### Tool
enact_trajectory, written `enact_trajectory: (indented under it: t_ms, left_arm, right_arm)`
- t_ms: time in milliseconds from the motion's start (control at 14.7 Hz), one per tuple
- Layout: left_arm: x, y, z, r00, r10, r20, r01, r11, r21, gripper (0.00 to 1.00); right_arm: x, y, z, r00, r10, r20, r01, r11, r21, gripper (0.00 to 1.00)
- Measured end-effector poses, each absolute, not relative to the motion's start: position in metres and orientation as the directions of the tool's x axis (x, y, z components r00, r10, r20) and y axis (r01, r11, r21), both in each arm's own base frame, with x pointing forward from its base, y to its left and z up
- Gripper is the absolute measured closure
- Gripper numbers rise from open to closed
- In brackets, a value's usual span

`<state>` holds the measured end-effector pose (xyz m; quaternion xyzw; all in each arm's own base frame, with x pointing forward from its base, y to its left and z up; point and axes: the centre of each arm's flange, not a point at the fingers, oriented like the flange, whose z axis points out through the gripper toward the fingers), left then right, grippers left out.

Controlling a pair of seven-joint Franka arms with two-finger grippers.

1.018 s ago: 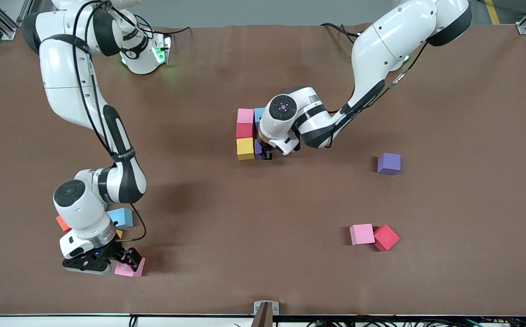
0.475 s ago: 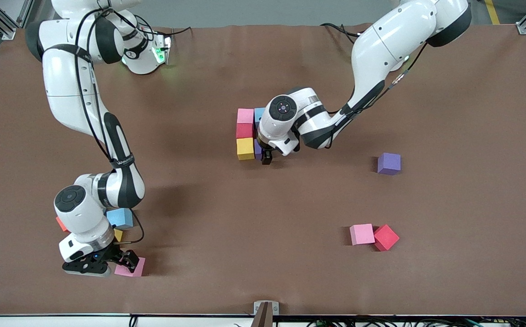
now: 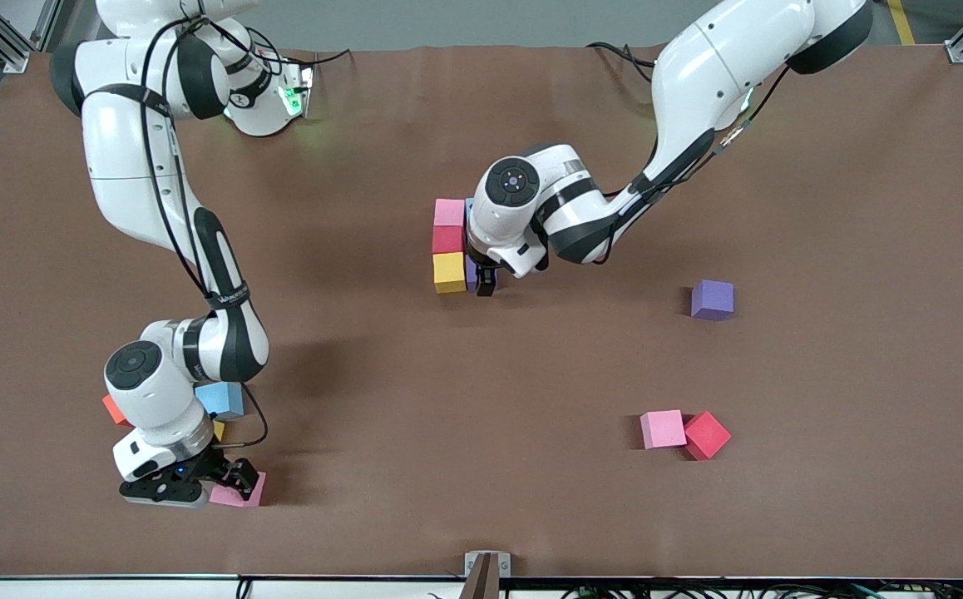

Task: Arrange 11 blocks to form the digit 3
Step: 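Grasp the pink cube with the right gripper while the left gripper reaches purple, then lift the pink cube with the right gripper while the left gripper grasps purple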

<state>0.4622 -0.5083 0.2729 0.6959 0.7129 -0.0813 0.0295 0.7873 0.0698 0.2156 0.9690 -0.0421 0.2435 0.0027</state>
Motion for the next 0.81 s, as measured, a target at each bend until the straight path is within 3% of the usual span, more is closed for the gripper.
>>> enact_trajectory:
  t_ms: [339, 611, 814]
  left_arm:
    - [0.541, -0.408, 0.324, 0.085, 0.995, -0.060, 0.996, -0.086, -0.018, 0.00]
    - [0.597, -0.300, 0.334, 0.211, 0.978, -0.005, 0.976, -0.211, -0.049, 0.00]
    - [0.621, -0.220, 0.335, 0.245, 0.970, 0.010, 0.967, -0.243, -0.076, 0.00]
  right_arm:
    - [0.786, 0.072, 0.208, 0.882, -0.076, 0.464, -0.079, -0.997, -0.013, 0.00]
    - [0.785, 0.073, 0.202, 0.886, -0.073, 0.458, -0.076, -0.997, -0.011, 0.00]
    - [0.784, 0.073, 0.198, 0.890, -0.057, 0.453, -0.063, -0.998, -0.003, 0.00]
